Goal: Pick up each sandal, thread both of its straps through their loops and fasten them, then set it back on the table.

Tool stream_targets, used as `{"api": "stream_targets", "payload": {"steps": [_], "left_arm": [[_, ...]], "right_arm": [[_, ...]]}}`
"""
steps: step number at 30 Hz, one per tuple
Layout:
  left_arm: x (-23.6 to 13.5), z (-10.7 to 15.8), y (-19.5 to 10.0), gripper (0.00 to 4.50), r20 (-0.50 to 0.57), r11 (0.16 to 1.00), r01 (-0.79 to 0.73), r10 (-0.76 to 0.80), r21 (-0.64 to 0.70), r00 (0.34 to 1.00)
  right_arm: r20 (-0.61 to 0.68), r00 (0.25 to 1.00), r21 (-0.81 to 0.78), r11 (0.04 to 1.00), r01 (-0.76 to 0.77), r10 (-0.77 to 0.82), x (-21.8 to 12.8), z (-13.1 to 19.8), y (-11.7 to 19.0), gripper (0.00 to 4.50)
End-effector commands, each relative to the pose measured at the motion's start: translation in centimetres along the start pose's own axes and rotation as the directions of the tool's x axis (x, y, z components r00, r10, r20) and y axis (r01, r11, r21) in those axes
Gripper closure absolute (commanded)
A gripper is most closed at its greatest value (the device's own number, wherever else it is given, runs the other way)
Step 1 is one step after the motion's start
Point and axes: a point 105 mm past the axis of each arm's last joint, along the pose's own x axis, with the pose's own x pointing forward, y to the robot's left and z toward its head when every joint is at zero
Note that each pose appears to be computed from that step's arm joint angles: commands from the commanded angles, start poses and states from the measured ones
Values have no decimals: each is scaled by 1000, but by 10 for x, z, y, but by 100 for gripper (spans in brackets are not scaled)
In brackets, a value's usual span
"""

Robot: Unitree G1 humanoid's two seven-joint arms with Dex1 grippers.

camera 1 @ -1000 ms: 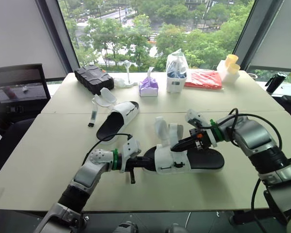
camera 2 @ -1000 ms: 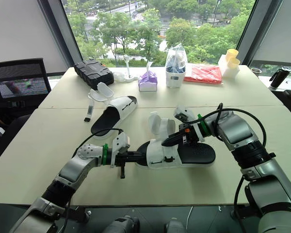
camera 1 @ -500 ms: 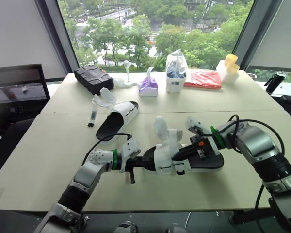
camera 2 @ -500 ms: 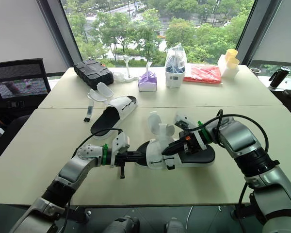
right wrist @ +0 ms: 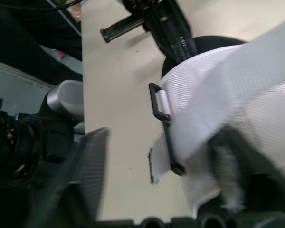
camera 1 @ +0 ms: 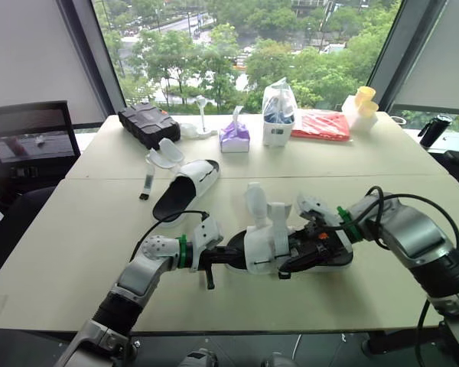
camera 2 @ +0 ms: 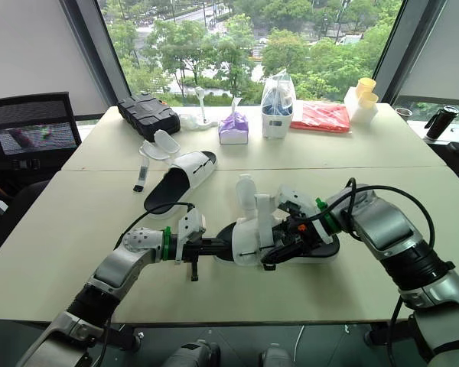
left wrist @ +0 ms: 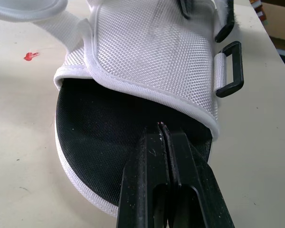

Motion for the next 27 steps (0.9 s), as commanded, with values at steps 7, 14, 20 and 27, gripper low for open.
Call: {"api": "stream_targets", "payload": {"steps": [7,14,20,27], "left_arm": [[5,-27,-8,450,-77,998,14,-19,-60,997],[8,-26,-7,450,-75,998,18,-22,-54,997],[7,-26,-9,450,-84,998,36,-40,-51,996],[6,-27,-6,450,-89,998,29,-33,-48,995]], "right_arm": [[82,987,112,985,128,-137,-49,1,12,4],[113,983,266,958,109,-144,-42,-26,32,4],[121,981,299,948,111,-153,-31,-34,41,4],[129,987,320,946,53,-99,-2,-41,56,4]]}}
